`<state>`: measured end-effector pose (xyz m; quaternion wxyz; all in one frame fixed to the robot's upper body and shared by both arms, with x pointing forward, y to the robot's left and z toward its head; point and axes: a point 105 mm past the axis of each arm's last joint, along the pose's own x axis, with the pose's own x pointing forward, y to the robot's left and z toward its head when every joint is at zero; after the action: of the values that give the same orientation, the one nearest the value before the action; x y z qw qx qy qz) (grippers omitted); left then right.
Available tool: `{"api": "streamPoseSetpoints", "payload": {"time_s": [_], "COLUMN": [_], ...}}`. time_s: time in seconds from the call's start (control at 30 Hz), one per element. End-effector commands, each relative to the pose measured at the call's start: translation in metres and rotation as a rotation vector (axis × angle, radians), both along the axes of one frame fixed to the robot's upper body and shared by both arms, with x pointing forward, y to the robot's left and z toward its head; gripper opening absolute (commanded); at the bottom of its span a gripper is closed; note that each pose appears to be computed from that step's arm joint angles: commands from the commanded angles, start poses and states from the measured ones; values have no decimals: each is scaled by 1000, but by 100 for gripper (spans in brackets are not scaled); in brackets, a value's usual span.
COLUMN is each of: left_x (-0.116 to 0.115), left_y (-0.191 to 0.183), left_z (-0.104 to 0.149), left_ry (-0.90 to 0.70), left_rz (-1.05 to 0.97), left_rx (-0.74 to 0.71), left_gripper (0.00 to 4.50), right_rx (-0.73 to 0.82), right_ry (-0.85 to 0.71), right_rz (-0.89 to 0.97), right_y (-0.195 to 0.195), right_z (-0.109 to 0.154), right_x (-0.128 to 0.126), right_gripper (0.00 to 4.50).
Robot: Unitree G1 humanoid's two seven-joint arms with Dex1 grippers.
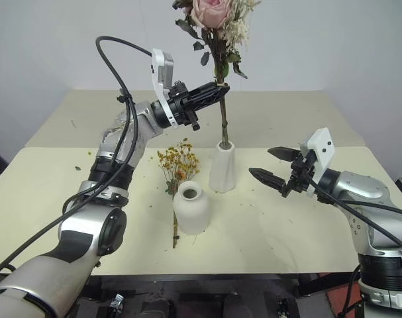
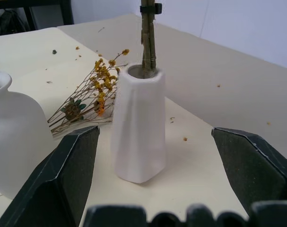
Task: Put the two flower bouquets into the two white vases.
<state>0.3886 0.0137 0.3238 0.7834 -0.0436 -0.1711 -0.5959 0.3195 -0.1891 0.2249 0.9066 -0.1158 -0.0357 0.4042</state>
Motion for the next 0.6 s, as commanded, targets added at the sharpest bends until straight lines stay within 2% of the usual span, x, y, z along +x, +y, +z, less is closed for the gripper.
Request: {"api": "streamPoseSetpoints", "payload": {"time_s": [0.03, 0.2, 0.6], "left_x": [-9, -9, -9], "left_y": [1, 0, -9], "left_z": [15, 16, -15], "left_ry": [-59, -60, 0], "left_rz": [-19, -25, -37], "left_rx": [-4, -5, 64], "left_gripper": [10, 10, 10], "right_rx": [2, 1, 0], "right_ry": [-78, -82, -92], "right_rz": [0, -4, -16], "right_y": [-5, -6, -8], "right_z": [20, 21, 25], "right_x": [-5, -6, -6], "right_gripper": [450, 450, 450]}}
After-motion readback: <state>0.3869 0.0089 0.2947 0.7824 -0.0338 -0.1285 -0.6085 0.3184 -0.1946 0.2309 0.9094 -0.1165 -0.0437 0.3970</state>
